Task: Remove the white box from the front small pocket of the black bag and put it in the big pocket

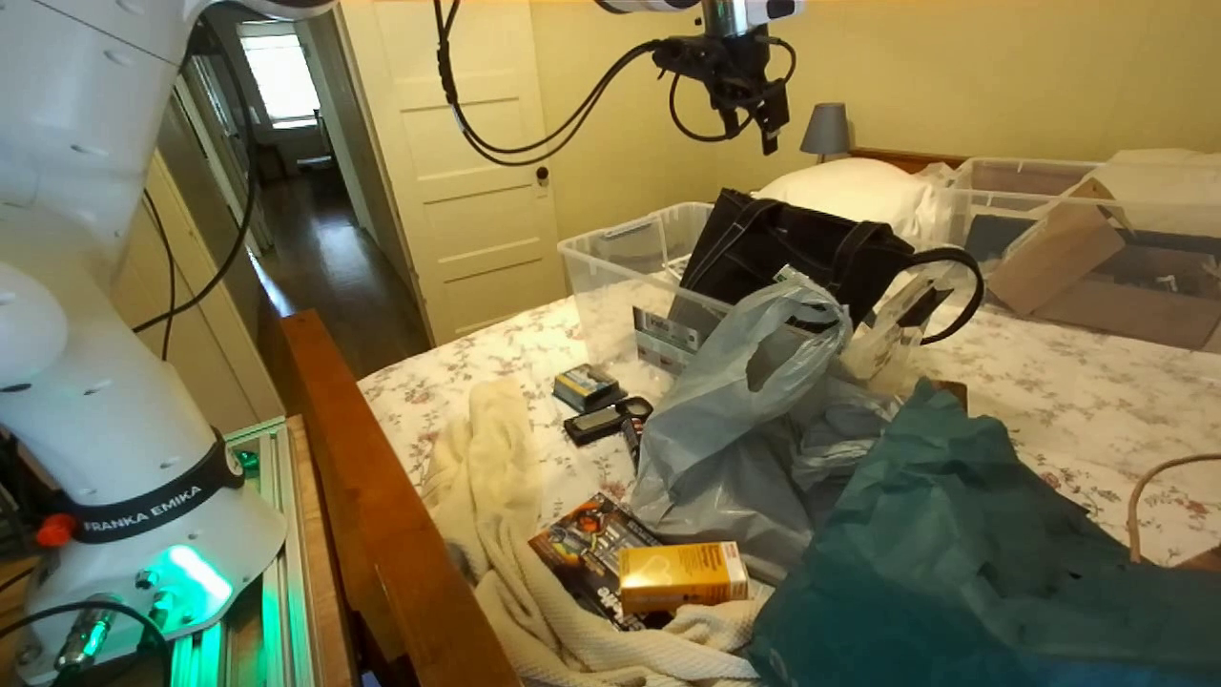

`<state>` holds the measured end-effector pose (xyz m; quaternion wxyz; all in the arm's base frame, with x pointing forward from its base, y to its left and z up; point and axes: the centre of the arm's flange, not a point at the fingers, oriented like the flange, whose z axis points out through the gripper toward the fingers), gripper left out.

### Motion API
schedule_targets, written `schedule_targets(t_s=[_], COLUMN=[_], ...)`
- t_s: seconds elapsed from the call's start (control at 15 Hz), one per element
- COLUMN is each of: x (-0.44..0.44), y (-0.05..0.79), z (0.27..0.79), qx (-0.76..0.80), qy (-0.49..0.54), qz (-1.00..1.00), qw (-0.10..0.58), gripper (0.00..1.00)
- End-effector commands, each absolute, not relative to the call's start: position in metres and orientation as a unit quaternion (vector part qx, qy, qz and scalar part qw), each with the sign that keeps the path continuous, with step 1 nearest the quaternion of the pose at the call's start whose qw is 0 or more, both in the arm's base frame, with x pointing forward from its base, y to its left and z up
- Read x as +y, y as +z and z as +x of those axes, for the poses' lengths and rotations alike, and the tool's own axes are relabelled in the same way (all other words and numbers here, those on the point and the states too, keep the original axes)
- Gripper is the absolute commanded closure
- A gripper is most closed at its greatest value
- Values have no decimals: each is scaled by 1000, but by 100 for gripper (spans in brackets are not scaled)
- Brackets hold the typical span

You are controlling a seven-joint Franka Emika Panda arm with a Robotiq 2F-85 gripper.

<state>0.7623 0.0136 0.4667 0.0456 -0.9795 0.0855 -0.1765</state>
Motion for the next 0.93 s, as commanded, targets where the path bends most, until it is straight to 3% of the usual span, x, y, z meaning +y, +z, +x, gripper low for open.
schedule_targets(t_s=[0.0,0.4,0.87], x=[24,48,52], y=[456,420,378], z=[767,776,808], qx=[72,28,29], qy=[-140,-86,-81], qz=[-988,-994,-994], qw=[0,-57,-73], gripper=[0,0,0])
